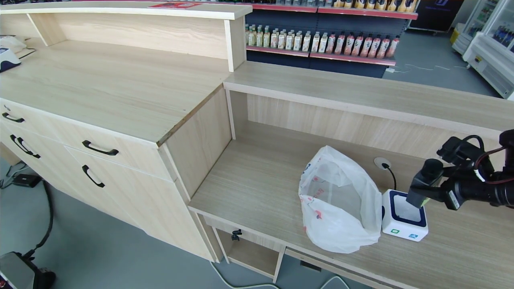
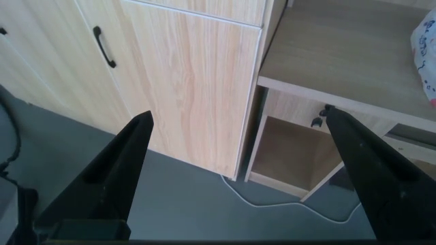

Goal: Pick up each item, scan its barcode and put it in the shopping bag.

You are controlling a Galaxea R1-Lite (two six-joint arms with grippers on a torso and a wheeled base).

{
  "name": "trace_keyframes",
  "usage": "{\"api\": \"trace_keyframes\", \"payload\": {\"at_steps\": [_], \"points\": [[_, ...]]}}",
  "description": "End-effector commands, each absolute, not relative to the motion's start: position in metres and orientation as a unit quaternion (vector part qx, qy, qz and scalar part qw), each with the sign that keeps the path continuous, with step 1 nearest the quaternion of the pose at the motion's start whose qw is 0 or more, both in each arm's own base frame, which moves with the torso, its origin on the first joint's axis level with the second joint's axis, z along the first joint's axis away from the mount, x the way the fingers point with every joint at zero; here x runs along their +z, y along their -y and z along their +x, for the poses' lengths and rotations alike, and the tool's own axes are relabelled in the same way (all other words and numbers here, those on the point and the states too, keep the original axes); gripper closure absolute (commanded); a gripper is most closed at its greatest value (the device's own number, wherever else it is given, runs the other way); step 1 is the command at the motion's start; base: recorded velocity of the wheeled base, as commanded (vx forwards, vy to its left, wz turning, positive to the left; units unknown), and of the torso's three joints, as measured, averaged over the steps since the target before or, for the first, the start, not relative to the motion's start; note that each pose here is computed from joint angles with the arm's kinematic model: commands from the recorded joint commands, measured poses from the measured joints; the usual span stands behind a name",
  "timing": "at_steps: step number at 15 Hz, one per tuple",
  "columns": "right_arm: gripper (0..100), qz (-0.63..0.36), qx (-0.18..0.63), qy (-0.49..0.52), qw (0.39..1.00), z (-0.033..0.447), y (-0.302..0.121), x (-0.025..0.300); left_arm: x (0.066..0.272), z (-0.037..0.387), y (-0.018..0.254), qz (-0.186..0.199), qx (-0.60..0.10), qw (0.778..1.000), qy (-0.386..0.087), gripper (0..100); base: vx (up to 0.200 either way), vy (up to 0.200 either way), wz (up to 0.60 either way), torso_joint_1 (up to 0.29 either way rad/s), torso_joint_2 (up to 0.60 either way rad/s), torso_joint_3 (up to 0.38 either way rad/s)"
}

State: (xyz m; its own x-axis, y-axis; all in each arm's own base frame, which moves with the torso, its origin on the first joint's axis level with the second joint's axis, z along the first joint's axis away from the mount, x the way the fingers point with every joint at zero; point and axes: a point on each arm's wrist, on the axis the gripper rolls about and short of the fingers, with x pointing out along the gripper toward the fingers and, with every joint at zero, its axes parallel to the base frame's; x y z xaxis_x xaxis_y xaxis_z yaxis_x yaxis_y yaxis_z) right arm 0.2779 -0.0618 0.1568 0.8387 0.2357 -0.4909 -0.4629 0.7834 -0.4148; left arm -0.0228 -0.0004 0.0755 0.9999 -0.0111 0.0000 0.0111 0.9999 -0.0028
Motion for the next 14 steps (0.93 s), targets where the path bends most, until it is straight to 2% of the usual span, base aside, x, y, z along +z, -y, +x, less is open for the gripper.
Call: {"api": "trace_keyframes", "payload": {"at_steps": [1, 6, 14], "points": [[100, -0.277, 0.173, -0.175, 0.929, 0.266, 0.059, 0.177, 0.075, -0.023, 0.000, -0.002, -0.006, 1.000, 0.000, 0, 0.000, 0.000, 0.00, 0.000, 0.00, 0.000], [100, -0.300, 0.118, -0.126, 0.938, 0.250, 0.074, 0.193, 0.075, -0.023, 0.000, -0.002, -0.005, 1.000, 0.000, 0, 0.000, 0.000, 0.00, 0.000, 0.00, 0.000], [100, -0.301, 0.122, -0.122, 0.938, 0.245, 0.070, 0.191, 0.075, -0.023, 0.000, -0.002, -0.005, 1.000, 0.000, 0, 0.000, 0.000, 0.00, 0.000, 0.00, 0.000]]}}
